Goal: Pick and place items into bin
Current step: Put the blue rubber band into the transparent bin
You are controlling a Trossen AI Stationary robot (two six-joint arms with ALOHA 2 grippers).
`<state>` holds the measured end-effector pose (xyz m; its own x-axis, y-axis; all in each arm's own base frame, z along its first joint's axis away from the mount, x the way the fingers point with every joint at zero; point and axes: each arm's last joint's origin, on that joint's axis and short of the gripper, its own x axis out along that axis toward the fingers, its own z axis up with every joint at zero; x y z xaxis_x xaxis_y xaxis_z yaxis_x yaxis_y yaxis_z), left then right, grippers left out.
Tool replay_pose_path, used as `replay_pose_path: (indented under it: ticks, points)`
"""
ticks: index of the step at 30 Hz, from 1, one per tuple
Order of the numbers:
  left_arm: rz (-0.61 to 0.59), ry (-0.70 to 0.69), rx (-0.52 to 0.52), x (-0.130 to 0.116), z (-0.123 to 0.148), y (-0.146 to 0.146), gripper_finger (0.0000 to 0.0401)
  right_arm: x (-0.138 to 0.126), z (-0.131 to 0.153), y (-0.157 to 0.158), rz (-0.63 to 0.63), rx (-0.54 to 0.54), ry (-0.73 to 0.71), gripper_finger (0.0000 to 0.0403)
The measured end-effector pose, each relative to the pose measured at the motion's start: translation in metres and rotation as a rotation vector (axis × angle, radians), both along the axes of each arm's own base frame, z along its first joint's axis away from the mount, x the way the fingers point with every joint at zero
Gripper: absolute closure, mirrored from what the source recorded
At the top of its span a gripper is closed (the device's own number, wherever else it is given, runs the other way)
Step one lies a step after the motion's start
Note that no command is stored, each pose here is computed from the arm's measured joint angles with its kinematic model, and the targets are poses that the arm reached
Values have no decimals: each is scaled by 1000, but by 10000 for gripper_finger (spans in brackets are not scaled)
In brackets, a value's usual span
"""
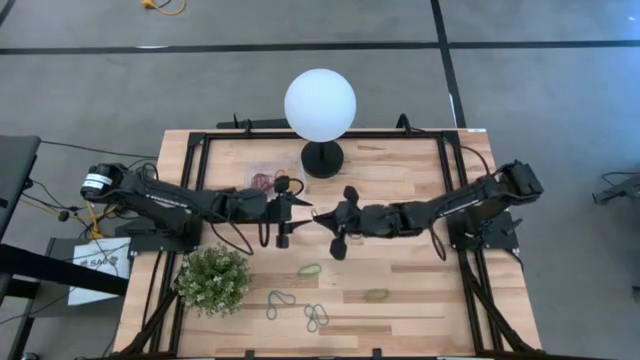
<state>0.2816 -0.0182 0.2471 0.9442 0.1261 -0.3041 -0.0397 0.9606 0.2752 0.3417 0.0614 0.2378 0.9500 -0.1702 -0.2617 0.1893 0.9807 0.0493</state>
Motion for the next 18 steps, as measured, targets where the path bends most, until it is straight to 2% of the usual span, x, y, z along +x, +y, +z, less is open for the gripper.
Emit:
replay_pose_path:
  ticks: [8,13,15,18]
  points:
    - [38,-19,44,1,2,6,216,4,2,-18,59,38,-20,403]
    - [30,-25,67,1,3,7,221,5,3,-22,54,41,-25,403]
    - [28,-23,70,1,3,6,240,5,3,-23,49,40,-27,401]
    - [27,-15,66,1,2,6,291,5,2,-24,46,39,-21,390]
